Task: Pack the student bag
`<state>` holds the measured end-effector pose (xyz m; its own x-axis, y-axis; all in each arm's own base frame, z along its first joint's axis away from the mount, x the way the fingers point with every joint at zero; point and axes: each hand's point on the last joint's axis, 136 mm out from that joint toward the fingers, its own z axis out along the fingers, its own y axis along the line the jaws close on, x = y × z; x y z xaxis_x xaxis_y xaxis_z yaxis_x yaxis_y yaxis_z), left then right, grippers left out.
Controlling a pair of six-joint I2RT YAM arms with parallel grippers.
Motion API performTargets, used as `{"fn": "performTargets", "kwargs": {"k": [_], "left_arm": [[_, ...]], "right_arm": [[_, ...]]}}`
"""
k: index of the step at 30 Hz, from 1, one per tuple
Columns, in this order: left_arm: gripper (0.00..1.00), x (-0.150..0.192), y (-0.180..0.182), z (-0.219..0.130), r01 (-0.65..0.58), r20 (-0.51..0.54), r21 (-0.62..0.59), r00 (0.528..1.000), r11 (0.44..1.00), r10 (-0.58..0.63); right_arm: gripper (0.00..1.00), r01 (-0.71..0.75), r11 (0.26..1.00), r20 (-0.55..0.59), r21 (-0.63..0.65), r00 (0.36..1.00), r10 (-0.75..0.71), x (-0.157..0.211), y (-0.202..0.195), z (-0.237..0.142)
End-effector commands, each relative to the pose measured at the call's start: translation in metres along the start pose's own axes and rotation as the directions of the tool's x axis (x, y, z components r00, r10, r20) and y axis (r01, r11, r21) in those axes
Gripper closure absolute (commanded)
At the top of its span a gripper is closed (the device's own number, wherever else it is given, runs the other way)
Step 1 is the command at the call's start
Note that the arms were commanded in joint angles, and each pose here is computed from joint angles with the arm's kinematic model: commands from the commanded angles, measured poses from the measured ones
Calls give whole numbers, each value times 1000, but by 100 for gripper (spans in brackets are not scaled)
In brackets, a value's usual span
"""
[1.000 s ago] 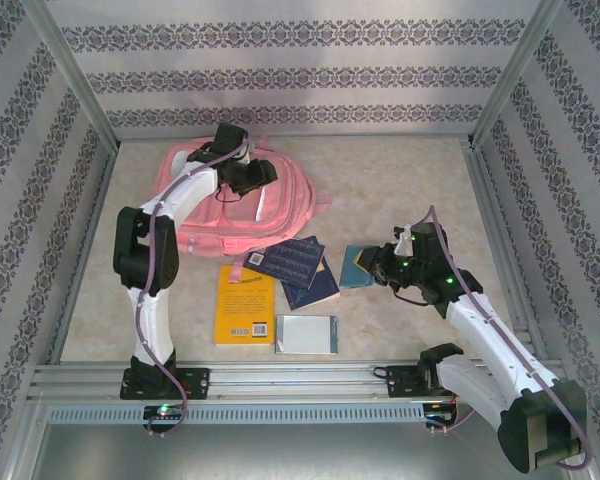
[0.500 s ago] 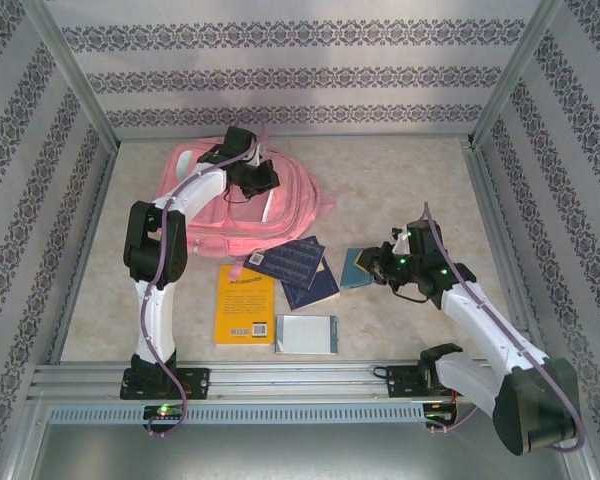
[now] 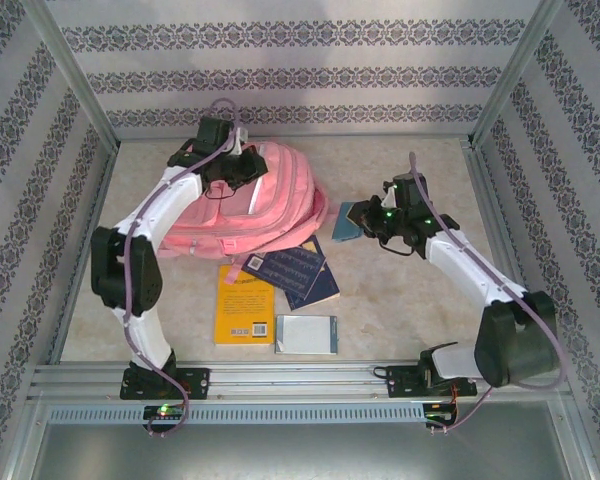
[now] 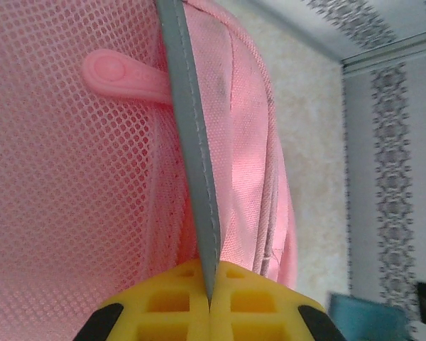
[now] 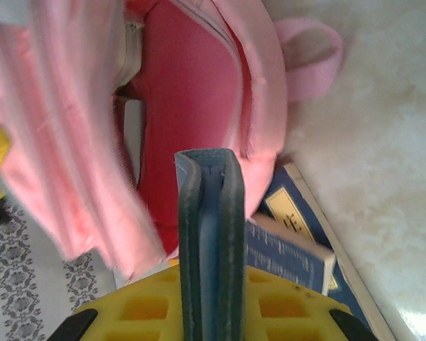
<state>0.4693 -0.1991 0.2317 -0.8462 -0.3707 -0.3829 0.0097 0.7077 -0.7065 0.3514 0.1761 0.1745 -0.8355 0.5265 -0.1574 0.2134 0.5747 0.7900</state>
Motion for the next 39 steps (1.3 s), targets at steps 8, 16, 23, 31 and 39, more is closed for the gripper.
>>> {"fn": "performTargets", "kwargs": {"k": [8,16,23,31,39], "left_arm": [[100,21,-45,-51,-17,-9,162,1000,987,19],[48,32,-23,-66,-69,-42,-23,997,997,68],[40,38,-58,-86,-244,-38,-86,970,966,242],[40,79,-91,-61,-449,-166,-107,888,887,429],[42,76,-81,-49,-525,-201,-238,850,817,487]], "right_arm": [[98,65,977,-109,-204,990,-88,-10,81,59],[98,-24,914,-245,-404,966,-83,20,156,73],[98,-44,909,-259,-415,963,-71,30,164,73],[98,-44,903,-252,-426,965,-72,28,170,72],[98,-45,897,-253,-439,965,-76,28,175,69]]}}
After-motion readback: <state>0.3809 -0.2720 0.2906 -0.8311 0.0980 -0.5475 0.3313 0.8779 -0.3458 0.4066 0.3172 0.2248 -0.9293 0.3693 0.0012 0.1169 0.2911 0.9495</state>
